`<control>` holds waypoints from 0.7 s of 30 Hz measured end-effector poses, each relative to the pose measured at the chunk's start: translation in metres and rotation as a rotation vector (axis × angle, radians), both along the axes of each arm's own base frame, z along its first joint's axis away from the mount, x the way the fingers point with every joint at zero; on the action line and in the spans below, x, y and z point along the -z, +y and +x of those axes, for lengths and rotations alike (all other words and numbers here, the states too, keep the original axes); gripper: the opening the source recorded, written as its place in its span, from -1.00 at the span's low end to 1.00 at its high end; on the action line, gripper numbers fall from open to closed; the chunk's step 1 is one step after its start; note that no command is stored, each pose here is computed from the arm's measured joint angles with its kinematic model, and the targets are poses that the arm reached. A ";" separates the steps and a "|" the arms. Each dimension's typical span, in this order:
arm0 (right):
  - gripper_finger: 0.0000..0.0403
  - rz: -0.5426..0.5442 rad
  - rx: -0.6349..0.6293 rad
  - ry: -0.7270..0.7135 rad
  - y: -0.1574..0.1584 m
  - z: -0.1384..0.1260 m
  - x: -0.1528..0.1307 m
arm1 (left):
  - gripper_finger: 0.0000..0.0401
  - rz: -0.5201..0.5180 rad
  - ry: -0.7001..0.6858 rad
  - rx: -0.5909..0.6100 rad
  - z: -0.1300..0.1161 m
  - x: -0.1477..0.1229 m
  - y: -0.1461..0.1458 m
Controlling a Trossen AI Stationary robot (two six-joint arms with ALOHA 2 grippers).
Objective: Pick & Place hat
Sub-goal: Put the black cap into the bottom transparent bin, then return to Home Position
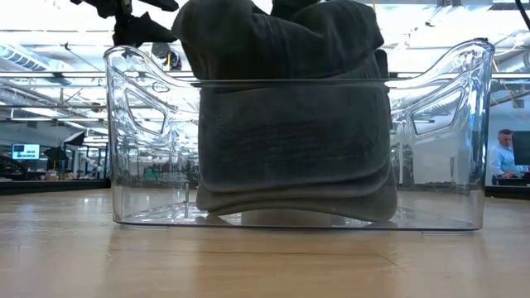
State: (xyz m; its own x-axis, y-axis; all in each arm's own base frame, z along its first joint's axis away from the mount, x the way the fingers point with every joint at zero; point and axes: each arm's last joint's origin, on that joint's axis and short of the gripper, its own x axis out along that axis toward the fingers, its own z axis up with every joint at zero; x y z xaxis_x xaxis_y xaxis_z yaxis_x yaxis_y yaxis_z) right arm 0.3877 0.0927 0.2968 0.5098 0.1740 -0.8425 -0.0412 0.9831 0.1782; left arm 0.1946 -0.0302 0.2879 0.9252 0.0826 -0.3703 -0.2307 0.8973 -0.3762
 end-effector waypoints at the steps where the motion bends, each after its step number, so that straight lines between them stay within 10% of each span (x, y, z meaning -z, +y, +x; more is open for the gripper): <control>1: -0.95 0.002 0.006 0.013 0.000 -0.001 0.001 | 0.17 0.004 0.001 0.002 0.000 0.000 0.000; 21: 0.14 0.084 0.139 -0.098 -0.028 -0.040 -0.061 | 0.17 0.153 -0.007 0.115 -0.007 -0.005 0.000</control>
State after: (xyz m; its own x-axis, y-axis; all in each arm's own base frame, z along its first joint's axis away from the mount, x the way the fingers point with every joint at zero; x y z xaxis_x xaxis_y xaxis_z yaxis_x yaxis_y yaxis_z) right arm 0.3476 0.0652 0.3573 0.6129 0.1637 -0.7730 0.0729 0.9624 0.2617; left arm 0.1875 -0.0300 0.2926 0.9343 0.0311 -0.3552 -0.1213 0.9646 -0.2344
